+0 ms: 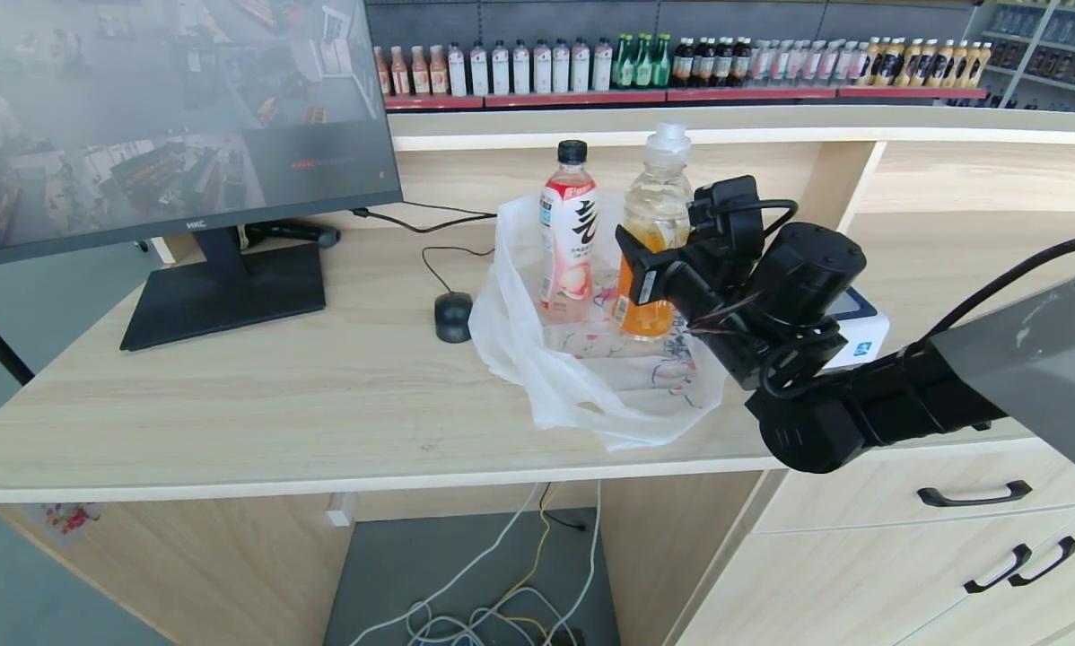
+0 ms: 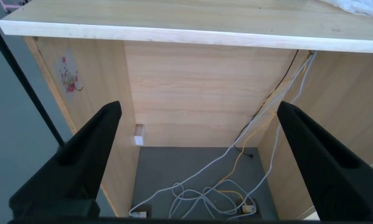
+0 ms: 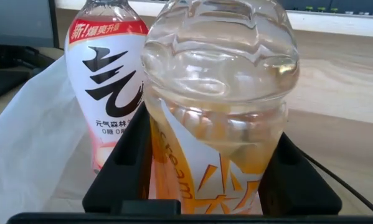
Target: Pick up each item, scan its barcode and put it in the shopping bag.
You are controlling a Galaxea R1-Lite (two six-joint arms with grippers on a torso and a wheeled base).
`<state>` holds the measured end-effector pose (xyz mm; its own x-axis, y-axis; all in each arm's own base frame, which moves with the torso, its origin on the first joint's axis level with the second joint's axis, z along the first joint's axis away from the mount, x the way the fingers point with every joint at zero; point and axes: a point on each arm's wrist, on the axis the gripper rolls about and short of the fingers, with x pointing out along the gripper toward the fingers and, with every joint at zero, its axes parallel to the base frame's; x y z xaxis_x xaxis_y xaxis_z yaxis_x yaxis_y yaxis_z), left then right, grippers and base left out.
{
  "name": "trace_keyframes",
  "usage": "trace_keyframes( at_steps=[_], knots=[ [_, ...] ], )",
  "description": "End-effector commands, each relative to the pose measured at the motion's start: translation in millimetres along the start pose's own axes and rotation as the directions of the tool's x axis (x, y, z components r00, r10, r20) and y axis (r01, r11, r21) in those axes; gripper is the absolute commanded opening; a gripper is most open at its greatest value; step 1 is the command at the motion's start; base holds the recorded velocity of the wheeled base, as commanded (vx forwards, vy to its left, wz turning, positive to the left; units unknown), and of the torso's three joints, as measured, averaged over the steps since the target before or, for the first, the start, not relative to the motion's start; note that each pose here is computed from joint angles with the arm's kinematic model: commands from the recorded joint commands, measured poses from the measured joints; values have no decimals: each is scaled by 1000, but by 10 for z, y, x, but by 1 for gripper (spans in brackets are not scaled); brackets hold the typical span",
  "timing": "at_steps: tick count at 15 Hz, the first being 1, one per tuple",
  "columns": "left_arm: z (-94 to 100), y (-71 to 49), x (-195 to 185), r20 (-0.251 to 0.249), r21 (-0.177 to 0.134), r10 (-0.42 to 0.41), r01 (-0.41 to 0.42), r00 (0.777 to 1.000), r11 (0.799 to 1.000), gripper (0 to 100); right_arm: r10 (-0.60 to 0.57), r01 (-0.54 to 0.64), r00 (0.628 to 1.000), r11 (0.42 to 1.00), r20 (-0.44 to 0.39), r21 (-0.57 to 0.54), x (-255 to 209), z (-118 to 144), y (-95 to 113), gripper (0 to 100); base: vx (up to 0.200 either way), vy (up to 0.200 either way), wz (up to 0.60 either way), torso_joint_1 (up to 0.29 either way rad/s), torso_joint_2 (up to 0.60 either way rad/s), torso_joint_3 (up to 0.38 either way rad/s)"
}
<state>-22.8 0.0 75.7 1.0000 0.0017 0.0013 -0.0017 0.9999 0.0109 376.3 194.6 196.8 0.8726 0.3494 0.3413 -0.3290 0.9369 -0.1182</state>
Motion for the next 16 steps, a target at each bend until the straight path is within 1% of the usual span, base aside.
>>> trace_keyframes(
  at_steps=[1, 16],
  knots=[
    [0, 1, 0, 0, 0, 0, 0, 1000, 1000, 100, 3, -3, 1000, 1000, -20, -2, 3, -69, 9, 0, 0, 0, 0, 0, 0, 0],
    [0, 0, 0, 0, 0, 1, -1, 1000, 1000, 100, 7, -7, 999, 1000, -44, -4, -42, -176, 28, 0, 0, 0, 0, 0, 0, 0]
  ],
)
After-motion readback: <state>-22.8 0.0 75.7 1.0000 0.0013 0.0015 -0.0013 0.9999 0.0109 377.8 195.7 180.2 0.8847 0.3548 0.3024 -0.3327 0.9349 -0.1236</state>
